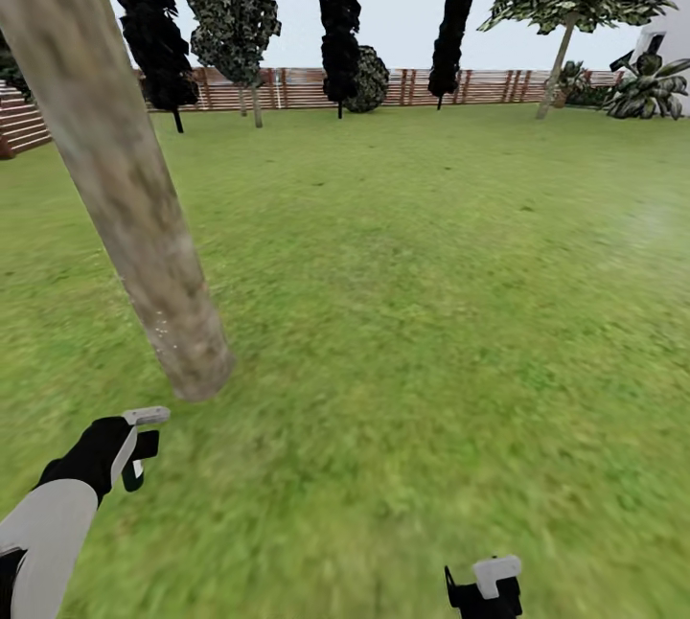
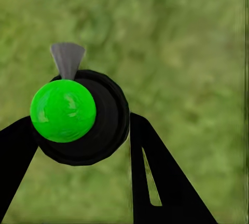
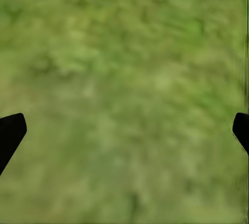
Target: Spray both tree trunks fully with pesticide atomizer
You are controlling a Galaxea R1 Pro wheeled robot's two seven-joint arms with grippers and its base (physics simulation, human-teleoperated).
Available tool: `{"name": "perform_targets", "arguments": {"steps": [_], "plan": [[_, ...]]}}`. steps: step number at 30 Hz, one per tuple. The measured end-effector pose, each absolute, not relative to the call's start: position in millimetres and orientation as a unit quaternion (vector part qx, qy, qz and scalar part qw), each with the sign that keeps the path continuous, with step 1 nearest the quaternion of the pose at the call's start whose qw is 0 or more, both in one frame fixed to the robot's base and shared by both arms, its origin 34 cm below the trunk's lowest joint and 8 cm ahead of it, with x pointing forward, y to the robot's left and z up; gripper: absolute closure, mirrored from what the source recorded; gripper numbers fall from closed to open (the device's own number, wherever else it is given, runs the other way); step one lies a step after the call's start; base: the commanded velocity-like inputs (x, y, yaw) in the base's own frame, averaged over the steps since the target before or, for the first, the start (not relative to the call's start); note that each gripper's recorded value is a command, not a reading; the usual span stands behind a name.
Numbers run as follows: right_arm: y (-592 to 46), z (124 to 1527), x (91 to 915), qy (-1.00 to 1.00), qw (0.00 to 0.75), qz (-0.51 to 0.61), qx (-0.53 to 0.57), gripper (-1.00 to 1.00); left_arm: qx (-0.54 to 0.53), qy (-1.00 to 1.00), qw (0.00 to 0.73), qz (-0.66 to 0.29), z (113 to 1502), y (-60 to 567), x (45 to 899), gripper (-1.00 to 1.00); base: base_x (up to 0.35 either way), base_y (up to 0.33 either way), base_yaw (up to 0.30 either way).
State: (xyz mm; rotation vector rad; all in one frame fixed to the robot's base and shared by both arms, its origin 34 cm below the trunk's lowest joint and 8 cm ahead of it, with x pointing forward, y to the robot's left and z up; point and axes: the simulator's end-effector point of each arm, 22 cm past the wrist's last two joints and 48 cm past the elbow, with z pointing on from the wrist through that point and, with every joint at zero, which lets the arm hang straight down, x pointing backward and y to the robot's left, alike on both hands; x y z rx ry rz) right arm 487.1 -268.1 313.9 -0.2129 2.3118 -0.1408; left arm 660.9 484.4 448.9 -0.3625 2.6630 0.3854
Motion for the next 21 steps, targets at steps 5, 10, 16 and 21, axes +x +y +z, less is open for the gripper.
{"name": "perform_targets", "arguments": {"steps": [5, 10, 16, 21], "plan": [[-269.4, 313.7, 486.4, 0.912, 0.396, -0.056, -0.086, -1.0, -0.131, 0.959, 0.211, 0.14, 448.4, 485.3, 659.8, 1.0, 0.228, -0.205, 0.004], [-269.7, 313.8, 486.4, 0.912, 0.396, -0.056, -0.085, -1.0, -0.131, 0.959, 0.211, 0.14, 448.5, 485.4, 659.7, 1.0, 0.262, -0.175, 0.0], [-270.6, 314.4, 487.5, 0.912, 0.398, -0.057, -0.084, -1.0, -0.133, 0.958, 0.213, 0.137, 448.2, 484.0, 660.6, 1.0, 0.273, -0.167, 0.006], [-271.4, 314.2, 487.7, 0.912, 0.397, -0.058, -0.084, -1.0, -0.129, 0.953, 0.237, 0.141, 458.5, 491.3, 671.9, 1.0, 0.055, -0.02, 0.241]]}}
